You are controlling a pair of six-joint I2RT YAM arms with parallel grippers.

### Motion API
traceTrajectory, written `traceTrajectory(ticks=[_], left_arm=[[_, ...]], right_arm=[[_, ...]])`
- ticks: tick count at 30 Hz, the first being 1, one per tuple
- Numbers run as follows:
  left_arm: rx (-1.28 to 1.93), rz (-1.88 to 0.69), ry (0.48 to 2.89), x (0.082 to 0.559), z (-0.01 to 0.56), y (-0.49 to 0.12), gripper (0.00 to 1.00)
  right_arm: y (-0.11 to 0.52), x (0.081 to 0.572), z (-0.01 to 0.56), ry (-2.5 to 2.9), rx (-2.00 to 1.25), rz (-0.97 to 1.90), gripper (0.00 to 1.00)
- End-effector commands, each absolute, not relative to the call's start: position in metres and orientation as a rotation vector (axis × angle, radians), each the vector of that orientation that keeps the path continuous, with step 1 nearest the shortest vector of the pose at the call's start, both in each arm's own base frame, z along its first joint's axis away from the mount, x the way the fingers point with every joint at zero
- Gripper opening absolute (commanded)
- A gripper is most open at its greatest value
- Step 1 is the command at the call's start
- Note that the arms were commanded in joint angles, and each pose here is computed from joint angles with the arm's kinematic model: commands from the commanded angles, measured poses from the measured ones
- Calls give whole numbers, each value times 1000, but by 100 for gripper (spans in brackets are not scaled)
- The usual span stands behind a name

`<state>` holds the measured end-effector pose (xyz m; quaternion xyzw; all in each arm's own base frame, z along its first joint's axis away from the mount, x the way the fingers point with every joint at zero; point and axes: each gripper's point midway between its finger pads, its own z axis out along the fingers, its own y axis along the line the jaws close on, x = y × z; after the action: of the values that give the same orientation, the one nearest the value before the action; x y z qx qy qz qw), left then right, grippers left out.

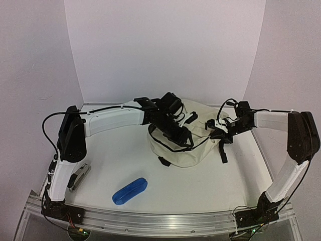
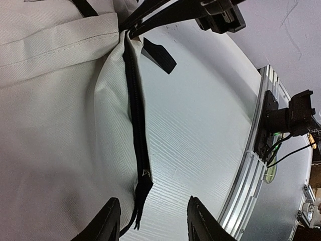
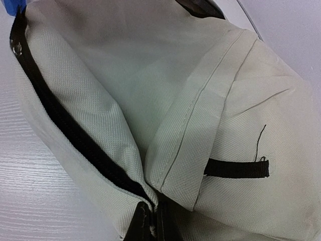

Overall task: Pack the student bag
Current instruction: Zip the student bag at the center of the board.

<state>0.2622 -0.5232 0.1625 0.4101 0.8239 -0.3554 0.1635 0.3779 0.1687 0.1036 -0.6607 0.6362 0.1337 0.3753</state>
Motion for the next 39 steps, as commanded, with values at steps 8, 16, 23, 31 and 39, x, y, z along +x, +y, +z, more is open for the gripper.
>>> traceTrajectory(ticks=[8,16,23,31,39], left_arm=[[1254,-985,2308,264,159,-532,37],[1260,-964,2279,270,161,-536,26],[1225,-953,2257,274,179,-534,1],[1235,-945,2302,268,170,-526,23],[1256,-955,2324,265,158,-528,19]], right_arm=[[179,375,126,1583,-1665,376,0],[178,375,126,1588,-1662,373,0],[177,374,124,1599,-1663,370,0],[177,374,122,1605,-1666,370,0],[176,376,122,1605,-1667,361,0]])
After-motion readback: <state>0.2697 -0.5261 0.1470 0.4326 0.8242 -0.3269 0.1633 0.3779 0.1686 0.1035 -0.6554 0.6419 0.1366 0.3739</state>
